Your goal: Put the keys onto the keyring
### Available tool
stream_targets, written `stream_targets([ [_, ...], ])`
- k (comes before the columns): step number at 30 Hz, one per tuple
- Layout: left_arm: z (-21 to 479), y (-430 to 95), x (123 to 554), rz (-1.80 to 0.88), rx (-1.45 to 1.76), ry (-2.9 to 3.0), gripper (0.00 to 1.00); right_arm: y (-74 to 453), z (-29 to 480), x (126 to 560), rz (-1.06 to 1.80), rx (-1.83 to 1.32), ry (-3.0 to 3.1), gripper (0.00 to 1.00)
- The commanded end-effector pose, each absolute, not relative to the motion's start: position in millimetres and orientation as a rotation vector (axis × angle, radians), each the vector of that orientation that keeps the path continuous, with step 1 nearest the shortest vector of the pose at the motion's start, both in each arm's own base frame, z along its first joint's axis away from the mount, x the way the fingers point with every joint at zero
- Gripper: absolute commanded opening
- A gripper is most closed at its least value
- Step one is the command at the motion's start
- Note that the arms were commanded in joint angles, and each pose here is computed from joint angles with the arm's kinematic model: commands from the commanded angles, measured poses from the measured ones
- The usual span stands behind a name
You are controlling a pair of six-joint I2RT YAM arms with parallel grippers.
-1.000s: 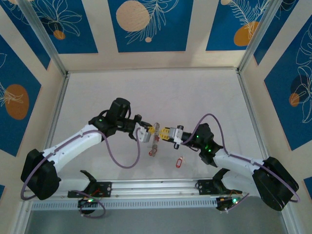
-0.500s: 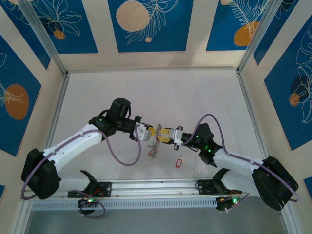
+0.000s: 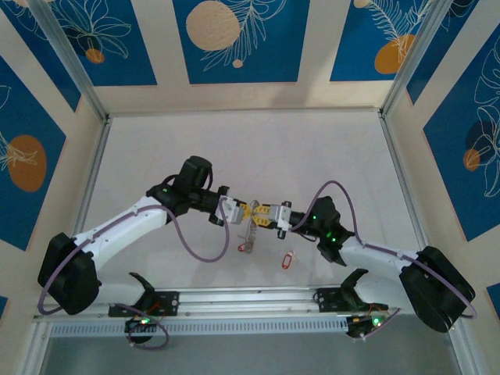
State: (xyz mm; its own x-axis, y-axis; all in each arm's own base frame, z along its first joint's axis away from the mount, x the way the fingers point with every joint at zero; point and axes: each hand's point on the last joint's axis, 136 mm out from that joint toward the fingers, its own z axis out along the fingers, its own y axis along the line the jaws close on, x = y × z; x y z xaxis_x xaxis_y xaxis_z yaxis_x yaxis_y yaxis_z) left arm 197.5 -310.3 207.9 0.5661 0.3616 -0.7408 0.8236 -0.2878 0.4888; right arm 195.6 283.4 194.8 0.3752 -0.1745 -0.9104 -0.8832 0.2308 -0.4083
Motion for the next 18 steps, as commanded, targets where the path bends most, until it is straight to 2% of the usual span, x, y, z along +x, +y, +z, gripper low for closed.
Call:
stream_targets([
  [1, 225.2, -315.6, 197.8, -0.638, 1.855, 0.923, 0.00, 288.2, 212.4, 199.8, 0.661, -1.246, 1.056, 0.12],
  [2, 226.8, -315.7, 197.4, -0.640, 1.851, 0.922, 0.01, 288.5, 211.8, 200.6, 0.660, -1.246, 1.058, 0.07],
  [3, 227.6, -315.5, 197.1, -0.643, 1.848, 0.925, 0.08, 288.6, 211.0, 201.1, 0.660, -1.246, 1.061, 0.02],
  [4, 229.8, -314.7, 195.6, -0.649, 1.847, 0.930, 0.13, 288.5, 211.8, 201.8, 0.656, -1.242, 1.059, 0.00],
  [6, 230.7, -310.7, 190.7, -0.653, 1.861, 0.941, 0.30, 287.7, 214.8, 203.0, 0.649, -1.228, 1.054, 0.00],
  [7, 229.6, -307.1, 188.5, -0.643, 1.875, 0.949, 0.49, 286.8, 217.2, 203.2, 0.643, -1.218, 1.047, 0.00],
  [8, 228.9, -303.1, 187.0, -0.628, 1.886, 0.962, 0.62, 285.8, 219.5, 202.7, 0.639, -1.212, 1.037, 0.00],
  [13, 230.6, -286.7, 184.0, -0.581, 1.882, 1.018, 0.65, 283.0, 226.3, 193.2, 0.646, -1.220, 0.945, 0.00],
  [18, 240.1, -285.4, 175.1, -0.624, 1.850, 1.001, 0.60, 283.9, 233.2, 181.0, 0.624, -1.257, 0.800, 0.00],
])
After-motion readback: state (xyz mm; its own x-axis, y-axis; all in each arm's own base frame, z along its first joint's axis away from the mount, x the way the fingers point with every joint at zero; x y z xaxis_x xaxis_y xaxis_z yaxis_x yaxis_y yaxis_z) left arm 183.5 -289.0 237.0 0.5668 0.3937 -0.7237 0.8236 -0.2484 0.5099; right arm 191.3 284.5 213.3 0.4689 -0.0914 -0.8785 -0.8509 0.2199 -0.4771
